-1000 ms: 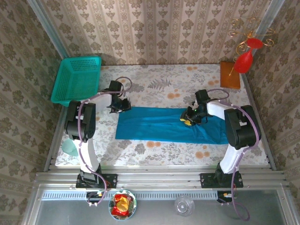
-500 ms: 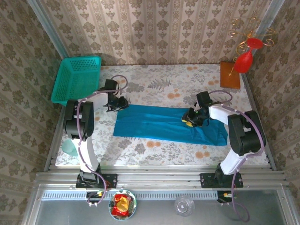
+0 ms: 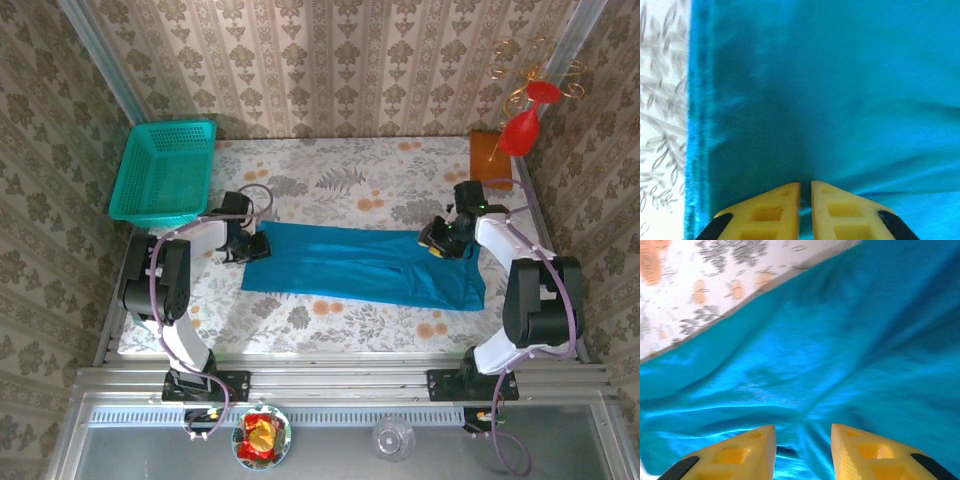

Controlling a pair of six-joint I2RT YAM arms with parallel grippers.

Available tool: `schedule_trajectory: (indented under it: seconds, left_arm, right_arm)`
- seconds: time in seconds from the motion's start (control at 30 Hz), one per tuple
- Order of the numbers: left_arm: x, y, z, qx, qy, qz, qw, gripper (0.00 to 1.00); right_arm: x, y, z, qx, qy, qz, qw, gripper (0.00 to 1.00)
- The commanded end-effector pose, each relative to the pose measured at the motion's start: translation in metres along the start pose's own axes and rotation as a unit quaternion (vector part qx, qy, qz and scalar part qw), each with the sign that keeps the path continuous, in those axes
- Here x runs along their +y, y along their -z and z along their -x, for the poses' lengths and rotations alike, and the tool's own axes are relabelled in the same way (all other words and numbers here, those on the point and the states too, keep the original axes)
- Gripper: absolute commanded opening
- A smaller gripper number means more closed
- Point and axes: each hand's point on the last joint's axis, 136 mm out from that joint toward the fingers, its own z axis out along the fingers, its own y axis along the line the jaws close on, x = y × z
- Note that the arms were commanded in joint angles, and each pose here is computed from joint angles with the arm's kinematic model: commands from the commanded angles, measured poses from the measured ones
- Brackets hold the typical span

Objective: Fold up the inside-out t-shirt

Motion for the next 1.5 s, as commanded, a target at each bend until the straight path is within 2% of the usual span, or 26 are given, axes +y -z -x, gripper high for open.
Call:
schedule_trajectory:
  seconds: [0.0,0.27,0.4,0.47,0.6,0.8,1.23,1.33,1.47]
  left_arm:
    - [0.023,-0.009,-0.008,0.013,0.023,0.021,0.999,0.16]
    - [0.044,-0.001,-0.019,0.008,0.049,0.028,0.998,0.16]
    - [0.049,0.004,-0.017,0.004,0.052,0.029,0.998,0.16]
    - [0.05,0.006,-0.016,0.001,0.054,0.029,0.998,0.16]
    - [0.052,0.008,-0.015,-0.002,0.054,0.03,0.998,0.16]
    - [0.052,0.009,-0.009,-0.005,0.057,0.03,0.998,0.16]
    - [0.052,0.011,-0.002,-0.008,0.054,0.029,0.998,0.17]
    - [0.052,0.012,-0.001,-0.008,0.053,0.029,0.998,0.17]
    - [0.051,0.013,0.002,-0.011,0.053,0.026,0.998,0.17]
  right_arm:
    - [-0.038,0.024,-0.004,-0.008,0.049,-0.097,0.994,0.38]
    - [-0.099,0.03,0.002,0.006,0.08,-0.228,0.97,0.42]
    - [-0.095,0.018,0.004,0.011,0.091,-0.211,0.973,0.46]
    - [-0.101,0.017,0.008,0.011,0.095,-0.228,0.969,0.52]
    - [-0.106,0.014,0.015,0.013,0.105,-0.246,0.964,0.56]
    - [-0.1,-0.003,0.008,0.046,0.119,-0.215,0.968,0.64]
    - [-0.114,-0.021,-0.002,0.095,0.113,-0.234,0.961,0.64]
    - [-0.114,-0.026,-0.007,0.106,0.114,-0.23,0.961,0.6]
    - [-0.109,-0.026,-0.009,0.109,0.117,-0.225,0.961,0.49]
